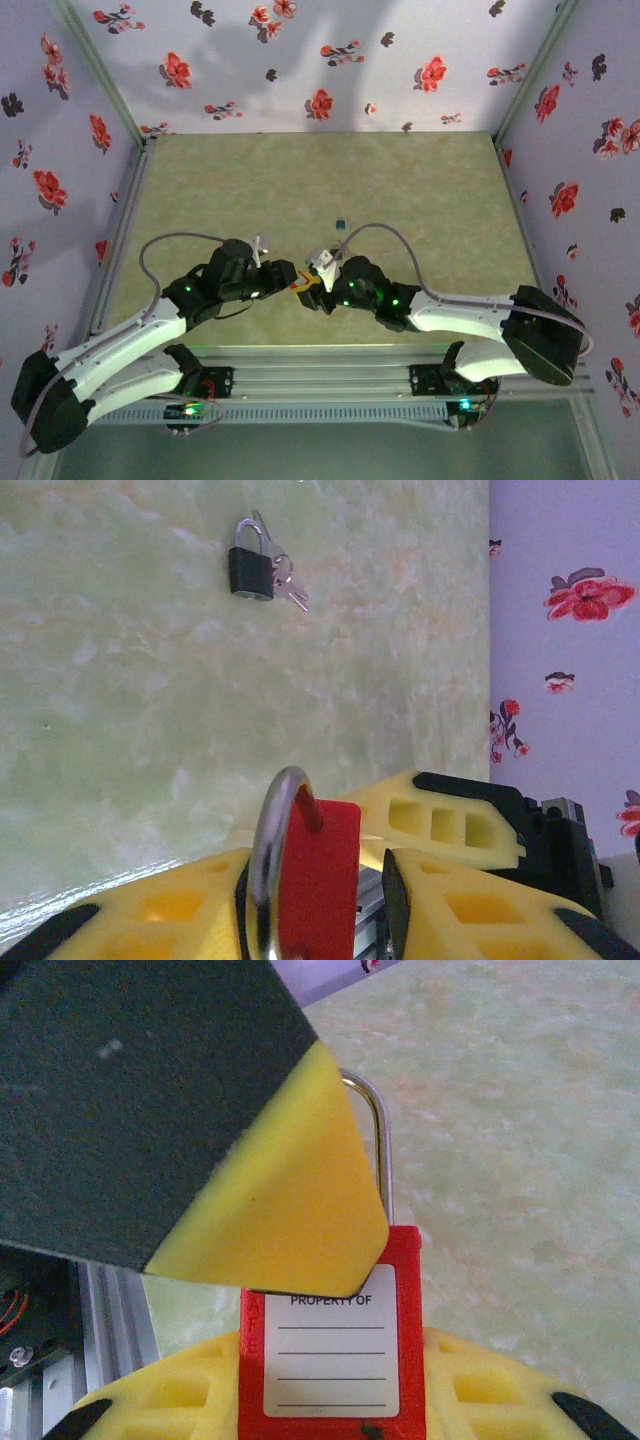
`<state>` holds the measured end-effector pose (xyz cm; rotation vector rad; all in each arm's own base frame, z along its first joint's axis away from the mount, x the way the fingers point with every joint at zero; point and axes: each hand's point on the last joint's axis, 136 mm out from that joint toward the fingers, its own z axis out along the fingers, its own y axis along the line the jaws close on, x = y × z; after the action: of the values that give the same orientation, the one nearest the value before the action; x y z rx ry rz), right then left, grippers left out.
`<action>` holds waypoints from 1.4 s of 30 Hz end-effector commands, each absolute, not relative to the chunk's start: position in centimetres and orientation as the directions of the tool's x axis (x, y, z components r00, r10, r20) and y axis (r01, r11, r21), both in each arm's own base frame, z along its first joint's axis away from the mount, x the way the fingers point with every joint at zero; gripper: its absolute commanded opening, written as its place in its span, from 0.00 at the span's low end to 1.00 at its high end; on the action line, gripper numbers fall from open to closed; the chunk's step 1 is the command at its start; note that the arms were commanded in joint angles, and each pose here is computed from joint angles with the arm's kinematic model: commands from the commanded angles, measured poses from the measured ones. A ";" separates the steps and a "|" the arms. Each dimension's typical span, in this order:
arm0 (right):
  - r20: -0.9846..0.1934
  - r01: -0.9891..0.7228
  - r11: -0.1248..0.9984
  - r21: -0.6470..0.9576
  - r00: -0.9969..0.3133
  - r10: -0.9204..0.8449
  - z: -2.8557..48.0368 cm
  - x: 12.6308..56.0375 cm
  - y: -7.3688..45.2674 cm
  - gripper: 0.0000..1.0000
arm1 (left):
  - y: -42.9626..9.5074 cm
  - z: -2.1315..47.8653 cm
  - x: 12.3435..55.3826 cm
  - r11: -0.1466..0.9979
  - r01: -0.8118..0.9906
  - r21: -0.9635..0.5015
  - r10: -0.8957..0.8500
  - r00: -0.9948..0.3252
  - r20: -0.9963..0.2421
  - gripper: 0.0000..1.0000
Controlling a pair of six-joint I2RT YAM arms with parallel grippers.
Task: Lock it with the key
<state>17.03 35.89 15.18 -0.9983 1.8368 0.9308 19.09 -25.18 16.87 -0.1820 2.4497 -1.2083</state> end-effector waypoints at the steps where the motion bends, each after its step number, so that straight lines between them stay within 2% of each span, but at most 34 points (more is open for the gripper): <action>1: -0.921 -0.900 0.390 0.196 -0.305 -0.241 16.6 17.0 36.7 0.00 | -25.8 17.4 19.2 0.584 0.078 -0.808 -0.284 -0.913 -0.293 0.39; 14: -0.924 -0.898 0.389 0.207 -0.310 -0.224 16.7 16.9 36.8 0.00 | -26.2 17.0 19.0 0.577 0.081 -0.813 -0.274 -0.918 -0.286 0.28; 17: -0.923 -0.899 0.385 0.210 -0.312 -0.226 16.6 16.9 37.0 0.00 | -26.2 17.1 19.0 0.575 0.083 -0.814 -0.273 -0.918 -0.286 0.17; 20: -0.921 -0.899 0.383 0.212 -0.315 -0.230 16.4 16.8 37.2 0.00 | -26.2 17.1 19.0 0.575 0.082 -0.814 -0.275 -0.918 -0.286 0.00; 31: -0.918 -0.897 0.386 0.214 -0.319 -0.234 16.2 16.8 37.3 0.00 | -24.9 16.9 19.6 0.554 0.010 -0.832 -0.386 -0.883 -0.267 0.00; 32: -0.917 -0.897 0.388 0.213 -0.320 -0.236 16.2 16.9 37.3 0.02 | -24.7 16.9 19.7 0.554 0.010 -0.832 -0.392 -0.879 -0.272 0.00; 35: -0.916 -0.897 0.387 0.215 -0.323 -0.240 16.1 16.9 37.4 0.21 | -24.4 17.2 19.7 0.538 0.008 -0.843 -0.416 -0.867 -0.273 0.00; 37: -0.912 -0.898 0.384 0.218 -0.327 -0.248 15.9 16.8 37.4 0.30 | -24.1 17.0 19.8 0.540 -0.008 -0.842 -0.432 -0.861 -0.269 0.00; 42: -0.913 -0.897 0.386 0.215 -0.325 -0.248 16.0 16.8 37.4 0.46 | -23.6 16.4 20.0 0.534 -0.051 -0.844 -0.467 -0.850 -0.244 0.00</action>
<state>16.67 36.73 14.94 -1.0021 1.8321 0.9599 18.96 -24.21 15.98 -0.3175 2.3938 -1.2600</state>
